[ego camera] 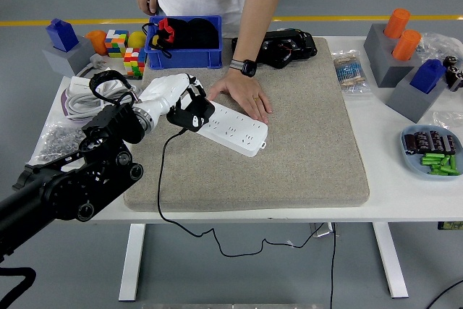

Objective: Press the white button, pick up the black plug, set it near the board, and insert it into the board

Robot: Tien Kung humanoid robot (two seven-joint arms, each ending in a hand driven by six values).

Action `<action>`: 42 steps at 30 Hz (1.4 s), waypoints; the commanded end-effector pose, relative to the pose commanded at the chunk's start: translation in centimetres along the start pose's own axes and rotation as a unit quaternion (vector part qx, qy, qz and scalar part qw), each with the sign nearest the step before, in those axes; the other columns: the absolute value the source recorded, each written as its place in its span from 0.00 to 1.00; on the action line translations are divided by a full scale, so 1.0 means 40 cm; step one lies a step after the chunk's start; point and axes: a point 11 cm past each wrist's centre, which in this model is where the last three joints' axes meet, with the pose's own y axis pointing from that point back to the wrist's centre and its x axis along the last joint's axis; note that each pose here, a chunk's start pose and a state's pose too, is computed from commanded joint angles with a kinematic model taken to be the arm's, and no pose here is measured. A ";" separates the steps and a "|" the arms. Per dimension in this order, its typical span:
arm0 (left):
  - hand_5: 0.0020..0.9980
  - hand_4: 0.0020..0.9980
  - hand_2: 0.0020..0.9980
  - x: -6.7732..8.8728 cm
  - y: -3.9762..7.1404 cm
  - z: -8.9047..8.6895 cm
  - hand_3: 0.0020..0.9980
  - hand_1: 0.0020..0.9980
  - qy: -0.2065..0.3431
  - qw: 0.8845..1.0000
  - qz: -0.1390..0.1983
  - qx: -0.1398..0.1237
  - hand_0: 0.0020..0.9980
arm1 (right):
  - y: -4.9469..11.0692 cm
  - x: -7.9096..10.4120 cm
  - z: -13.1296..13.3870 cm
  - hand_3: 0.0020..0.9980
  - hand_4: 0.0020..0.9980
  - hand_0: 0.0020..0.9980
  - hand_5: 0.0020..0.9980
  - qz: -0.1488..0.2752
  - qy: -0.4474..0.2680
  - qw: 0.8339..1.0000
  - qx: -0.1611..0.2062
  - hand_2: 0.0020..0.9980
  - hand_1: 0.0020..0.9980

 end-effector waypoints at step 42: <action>0.00 0.54 0.32 -0.025 -0.031 -0.043 0.54 0.23 -0.031 0.996 -0.016 0.080 0.08 | 0.000 0.005 0.005 0.54 0.64 0.61 0.31 0.001 0.008 1.000 -0.001 0.59 0.56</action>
